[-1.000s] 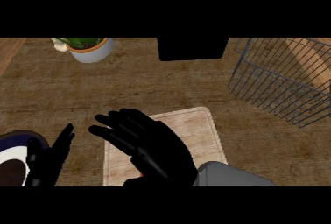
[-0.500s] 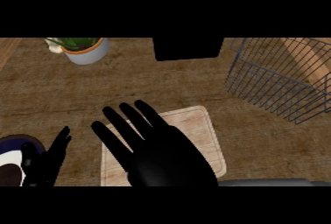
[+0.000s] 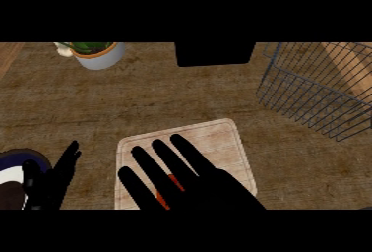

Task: Pick the tomato from the cutting board and place it in the basket

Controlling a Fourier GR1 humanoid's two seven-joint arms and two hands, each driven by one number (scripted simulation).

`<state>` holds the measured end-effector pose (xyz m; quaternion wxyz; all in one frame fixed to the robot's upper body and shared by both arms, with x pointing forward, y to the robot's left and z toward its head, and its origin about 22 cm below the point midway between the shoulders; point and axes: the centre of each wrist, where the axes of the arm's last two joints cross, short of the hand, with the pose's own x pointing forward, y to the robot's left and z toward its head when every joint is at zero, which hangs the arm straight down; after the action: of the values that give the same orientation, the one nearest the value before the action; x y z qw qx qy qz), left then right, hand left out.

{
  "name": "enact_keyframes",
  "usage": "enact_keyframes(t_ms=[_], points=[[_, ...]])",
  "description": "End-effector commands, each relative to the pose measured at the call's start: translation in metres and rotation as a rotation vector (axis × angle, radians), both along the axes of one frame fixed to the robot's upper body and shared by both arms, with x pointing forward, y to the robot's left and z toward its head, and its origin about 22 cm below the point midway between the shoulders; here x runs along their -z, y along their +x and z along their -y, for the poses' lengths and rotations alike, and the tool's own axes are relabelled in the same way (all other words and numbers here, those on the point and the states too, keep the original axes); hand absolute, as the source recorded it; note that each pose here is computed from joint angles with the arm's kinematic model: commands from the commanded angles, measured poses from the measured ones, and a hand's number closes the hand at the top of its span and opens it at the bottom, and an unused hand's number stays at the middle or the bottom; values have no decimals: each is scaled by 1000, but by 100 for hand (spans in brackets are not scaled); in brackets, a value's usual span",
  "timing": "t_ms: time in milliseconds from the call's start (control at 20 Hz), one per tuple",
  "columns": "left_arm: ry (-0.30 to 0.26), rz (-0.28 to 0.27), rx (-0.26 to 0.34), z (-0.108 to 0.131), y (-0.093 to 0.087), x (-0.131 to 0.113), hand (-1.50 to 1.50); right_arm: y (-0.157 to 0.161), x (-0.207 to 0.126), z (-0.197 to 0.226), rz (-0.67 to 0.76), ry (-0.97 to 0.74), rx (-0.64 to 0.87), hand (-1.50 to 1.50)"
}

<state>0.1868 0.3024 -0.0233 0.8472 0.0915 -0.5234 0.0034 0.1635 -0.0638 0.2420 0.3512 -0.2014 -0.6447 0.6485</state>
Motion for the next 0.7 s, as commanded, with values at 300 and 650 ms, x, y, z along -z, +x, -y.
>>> enact_keyframes(t_ms=[300, 650], points=[[-14, -101, 4, -11, -5, 13, 0, -22, -16, 8, -48, -110, 123, -150], [-20, -105, 27, -4, -11, 23, 0, -21, 0, 1, -53, -43, 129, -150]])
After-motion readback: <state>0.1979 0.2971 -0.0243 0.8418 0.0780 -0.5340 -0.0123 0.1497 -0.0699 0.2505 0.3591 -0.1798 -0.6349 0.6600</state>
